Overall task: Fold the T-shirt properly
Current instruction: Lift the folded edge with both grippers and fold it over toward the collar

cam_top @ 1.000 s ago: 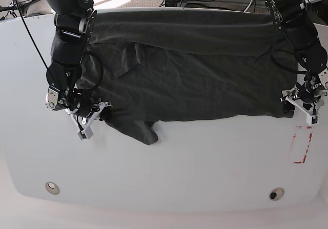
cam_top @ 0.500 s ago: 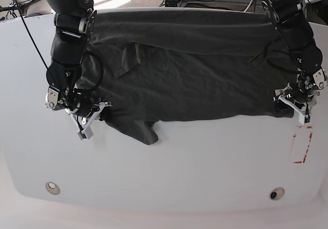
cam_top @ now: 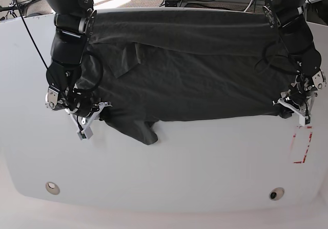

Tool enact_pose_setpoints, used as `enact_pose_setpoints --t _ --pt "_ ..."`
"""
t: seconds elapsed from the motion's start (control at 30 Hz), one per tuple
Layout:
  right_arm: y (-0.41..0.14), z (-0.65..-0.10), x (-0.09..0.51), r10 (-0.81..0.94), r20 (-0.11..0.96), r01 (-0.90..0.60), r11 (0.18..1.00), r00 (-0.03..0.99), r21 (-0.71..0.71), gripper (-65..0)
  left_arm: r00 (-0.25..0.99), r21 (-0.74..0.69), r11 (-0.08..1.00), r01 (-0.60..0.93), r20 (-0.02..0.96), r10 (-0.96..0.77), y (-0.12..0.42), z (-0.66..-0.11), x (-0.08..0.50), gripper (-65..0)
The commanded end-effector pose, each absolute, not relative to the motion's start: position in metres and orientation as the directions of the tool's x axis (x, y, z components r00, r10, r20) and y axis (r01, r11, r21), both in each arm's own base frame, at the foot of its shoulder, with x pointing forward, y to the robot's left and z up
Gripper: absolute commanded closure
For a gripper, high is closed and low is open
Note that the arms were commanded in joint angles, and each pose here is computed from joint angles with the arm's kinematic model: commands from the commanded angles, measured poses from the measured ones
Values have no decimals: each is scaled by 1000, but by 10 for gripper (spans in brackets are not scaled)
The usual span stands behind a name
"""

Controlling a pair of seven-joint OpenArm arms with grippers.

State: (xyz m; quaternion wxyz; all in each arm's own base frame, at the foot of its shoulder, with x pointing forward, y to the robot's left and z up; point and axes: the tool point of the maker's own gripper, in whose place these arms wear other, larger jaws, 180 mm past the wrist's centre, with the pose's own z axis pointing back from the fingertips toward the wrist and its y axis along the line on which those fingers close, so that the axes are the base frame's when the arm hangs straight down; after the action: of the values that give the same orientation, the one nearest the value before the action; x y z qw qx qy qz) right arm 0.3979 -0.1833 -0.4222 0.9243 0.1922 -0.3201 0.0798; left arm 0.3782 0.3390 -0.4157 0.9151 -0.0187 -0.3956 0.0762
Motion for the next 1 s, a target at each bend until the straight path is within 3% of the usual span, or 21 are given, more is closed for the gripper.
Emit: enact_pose_setpoints --t 0.0,0.43,0.8,0.97 --pt "-192 -408 409 33 650 -278 920 759 277 0 675 -84 989 -119 724 143 342 -409 383 -15" --pt "-203 -358 420 149 702 -332 934 697 131 0 611 -20 995 95 790 -42 322 -371 389 0" --pt "-213 -325 378 314 685 -368 927 657 -71 0 598 153 981 121 777 -195 330 -332 371 0" --pt "-238 -309 346 311 672 -296 945 672 -141 0 595 234 963 134 758 -267 330 -317 356 0"
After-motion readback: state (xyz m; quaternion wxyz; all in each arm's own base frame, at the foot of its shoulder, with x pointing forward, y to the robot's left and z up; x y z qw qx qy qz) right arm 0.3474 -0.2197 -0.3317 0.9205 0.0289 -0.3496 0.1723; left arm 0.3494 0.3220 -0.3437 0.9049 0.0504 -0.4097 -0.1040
